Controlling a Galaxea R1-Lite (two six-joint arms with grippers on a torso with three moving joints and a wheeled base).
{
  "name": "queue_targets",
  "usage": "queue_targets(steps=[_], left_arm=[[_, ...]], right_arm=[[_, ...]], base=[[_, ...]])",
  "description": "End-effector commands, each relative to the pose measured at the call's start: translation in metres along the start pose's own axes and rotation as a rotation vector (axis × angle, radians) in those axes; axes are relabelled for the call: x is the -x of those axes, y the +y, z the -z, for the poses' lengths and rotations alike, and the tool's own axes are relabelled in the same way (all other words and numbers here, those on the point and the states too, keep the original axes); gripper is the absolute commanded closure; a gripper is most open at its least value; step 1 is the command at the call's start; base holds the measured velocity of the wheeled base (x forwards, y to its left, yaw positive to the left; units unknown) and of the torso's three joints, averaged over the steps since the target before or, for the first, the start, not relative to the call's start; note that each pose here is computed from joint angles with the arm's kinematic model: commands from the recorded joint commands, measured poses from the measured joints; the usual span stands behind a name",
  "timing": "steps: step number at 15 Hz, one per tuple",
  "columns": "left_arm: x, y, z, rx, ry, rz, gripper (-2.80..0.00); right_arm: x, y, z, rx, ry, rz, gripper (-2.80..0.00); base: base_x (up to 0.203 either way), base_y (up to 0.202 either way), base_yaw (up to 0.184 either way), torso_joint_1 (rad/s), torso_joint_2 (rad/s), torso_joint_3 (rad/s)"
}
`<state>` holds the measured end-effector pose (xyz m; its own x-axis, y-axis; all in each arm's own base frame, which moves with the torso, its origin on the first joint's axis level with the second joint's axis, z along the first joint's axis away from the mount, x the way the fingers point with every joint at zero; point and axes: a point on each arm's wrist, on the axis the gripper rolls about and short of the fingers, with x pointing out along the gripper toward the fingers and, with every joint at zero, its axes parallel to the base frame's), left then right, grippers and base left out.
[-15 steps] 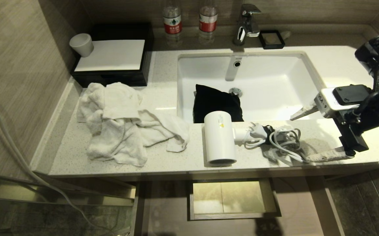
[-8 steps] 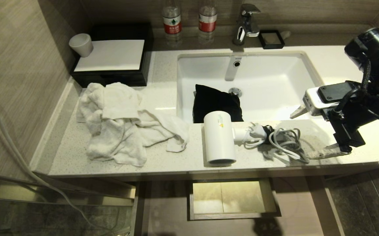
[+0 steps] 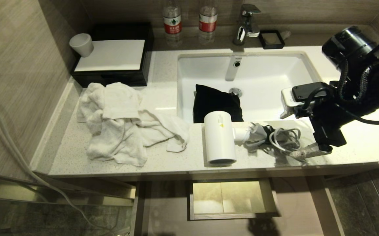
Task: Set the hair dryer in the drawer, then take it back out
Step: Pick up the hairdryer
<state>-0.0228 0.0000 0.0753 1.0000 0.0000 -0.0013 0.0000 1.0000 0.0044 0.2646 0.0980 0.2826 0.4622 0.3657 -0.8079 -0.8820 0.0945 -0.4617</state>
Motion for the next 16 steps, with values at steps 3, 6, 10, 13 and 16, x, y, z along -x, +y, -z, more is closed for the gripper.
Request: queue_targets(steps=[3,6,10,13,16], left_arm=[[0.0,0.0,0.0,0.0,0.001,0.0,0.0],[0.0,0.0,0.0,0.0,0.002,0.0,0.0],[0.0,0.0,0.0,0.0,0.002,0.0,0.0],[0.0,0.0,0.0,0.0,0.001,0.0,0.0],[0.0,0.0,0.0,0.0,0.001,0.0,0.0]], right_arm=[[-0.019,-0.003,-0.018,-0.031,-0.013,-0.001,-2.8],[-0.029,-0.005,-0.026,-0.017,-0.022,0.014,-2.8],[-0.044,-0.006,-0.03,-0.003,-0.028,0.007,-2.8],[-0.051,-0.007,-0.029,-0.007,-0.019,-0.007,-2.8],[-0.057,-0.008,-0.029,-0.008,-0.014,-0.016,-2.8]], base=[[0.0,0.0,0.0,0.0,0.0,0.0],[0.0,0.0,0.0,0.0,0.0,0.0],[0.0,0.0,0.0,0.0,0.0,0.0],[0.0,0.0,0.0,0.0,0.0,0.0],[0.0,0.0,0.0,0.0,0.0,0.0]])
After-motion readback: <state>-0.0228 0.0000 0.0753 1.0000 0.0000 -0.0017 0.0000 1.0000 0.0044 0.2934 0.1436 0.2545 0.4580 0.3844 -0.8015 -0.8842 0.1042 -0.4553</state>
